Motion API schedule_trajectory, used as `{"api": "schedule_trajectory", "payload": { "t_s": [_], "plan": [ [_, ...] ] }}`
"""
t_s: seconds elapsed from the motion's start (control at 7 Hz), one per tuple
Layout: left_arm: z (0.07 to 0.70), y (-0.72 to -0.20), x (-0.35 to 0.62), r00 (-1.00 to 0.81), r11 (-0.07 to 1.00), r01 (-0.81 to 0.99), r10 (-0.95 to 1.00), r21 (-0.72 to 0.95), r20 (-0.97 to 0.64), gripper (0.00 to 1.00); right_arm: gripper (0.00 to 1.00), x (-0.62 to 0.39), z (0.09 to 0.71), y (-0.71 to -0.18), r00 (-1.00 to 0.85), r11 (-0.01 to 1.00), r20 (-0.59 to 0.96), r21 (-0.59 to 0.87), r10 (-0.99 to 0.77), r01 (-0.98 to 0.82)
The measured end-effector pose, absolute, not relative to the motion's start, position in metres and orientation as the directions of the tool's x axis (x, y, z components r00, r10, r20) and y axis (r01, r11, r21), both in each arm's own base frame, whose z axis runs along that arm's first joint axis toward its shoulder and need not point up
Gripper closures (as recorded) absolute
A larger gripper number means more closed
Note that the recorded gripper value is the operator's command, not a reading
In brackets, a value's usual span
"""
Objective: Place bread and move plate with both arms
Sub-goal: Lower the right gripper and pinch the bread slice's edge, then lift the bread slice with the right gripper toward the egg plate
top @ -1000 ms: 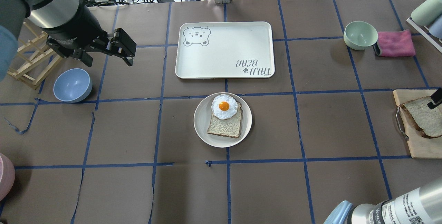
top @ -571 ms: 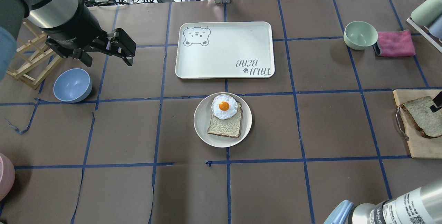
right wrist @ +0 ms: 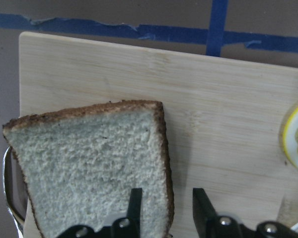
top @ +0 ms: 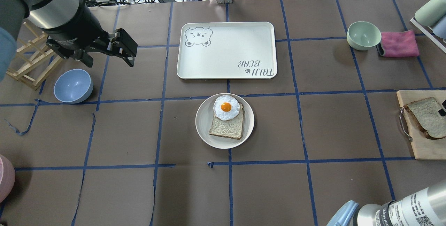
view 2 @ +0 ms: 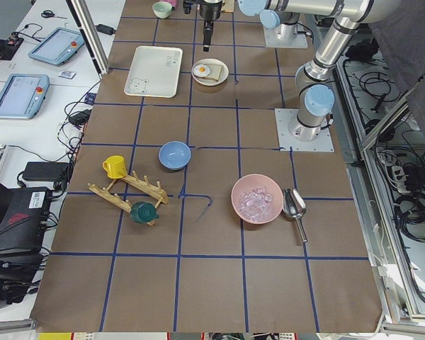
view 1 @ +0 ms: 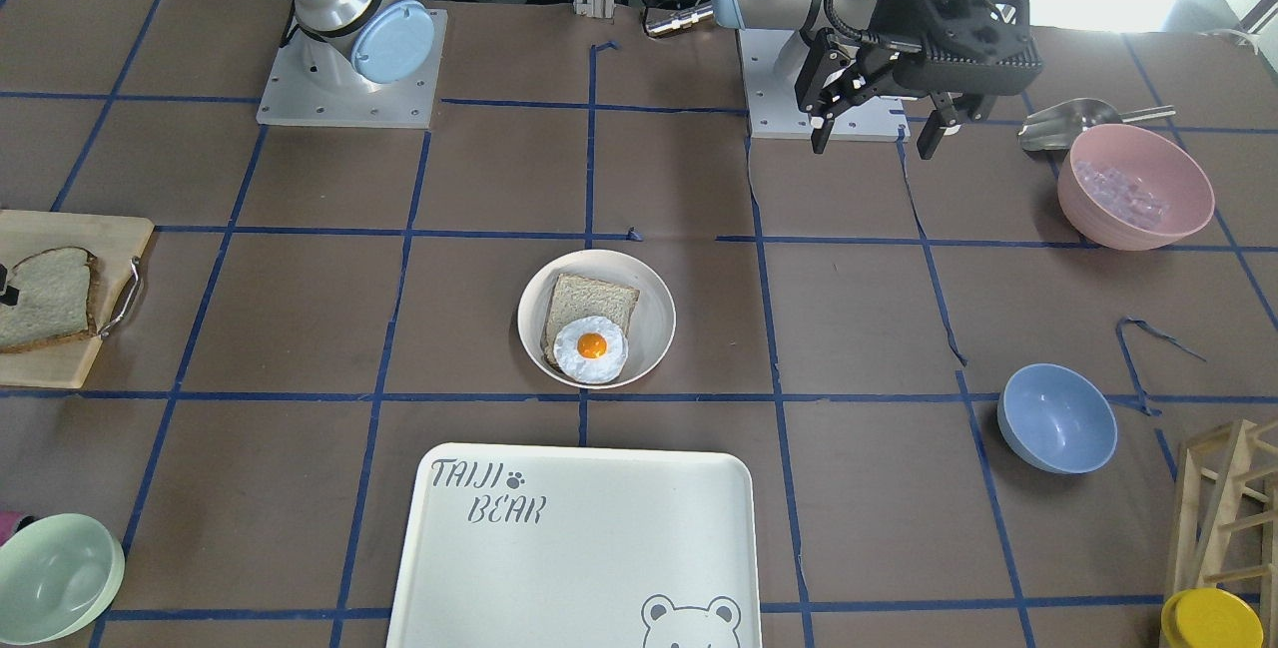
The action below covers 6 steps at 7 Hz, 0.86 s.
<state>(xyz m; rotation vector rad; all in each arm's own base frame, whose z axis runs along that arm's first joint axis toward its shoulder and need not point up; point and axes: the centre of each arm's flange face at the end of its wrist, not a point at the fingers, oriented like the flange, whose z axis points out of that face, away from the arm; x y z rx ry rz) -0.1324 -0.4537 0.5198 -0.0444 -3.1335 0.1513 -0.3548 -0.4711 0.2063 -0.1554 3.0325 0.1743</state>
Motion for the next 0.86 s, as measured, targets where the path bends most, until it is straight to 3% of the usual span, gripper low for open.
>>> {"api": "schedule_trajectory", "payload": {
  "t_s": [0.43, 0.86],
  "plan": [
    [0.5213, -0.4537, -0.1320, -1.000, 0.995, 0.025, 0.026, -0.099, 0.006, 0.00, 0.55, -0.3606, 0.2006, -0.4621, -0.983, 0.990, -0.150, 0.077, -0.106, -0.119],
    [0.5204, -0.4550, -0.1314, -1.000, 0.995, 0.025, 0.025, -0.096, 0.005, 0.00, 0.95, -0.3602, 0.2000, -0.4622, -0.980, 0.991, -0.166, 0.051, -0.111, -0.121]
  ]
}}
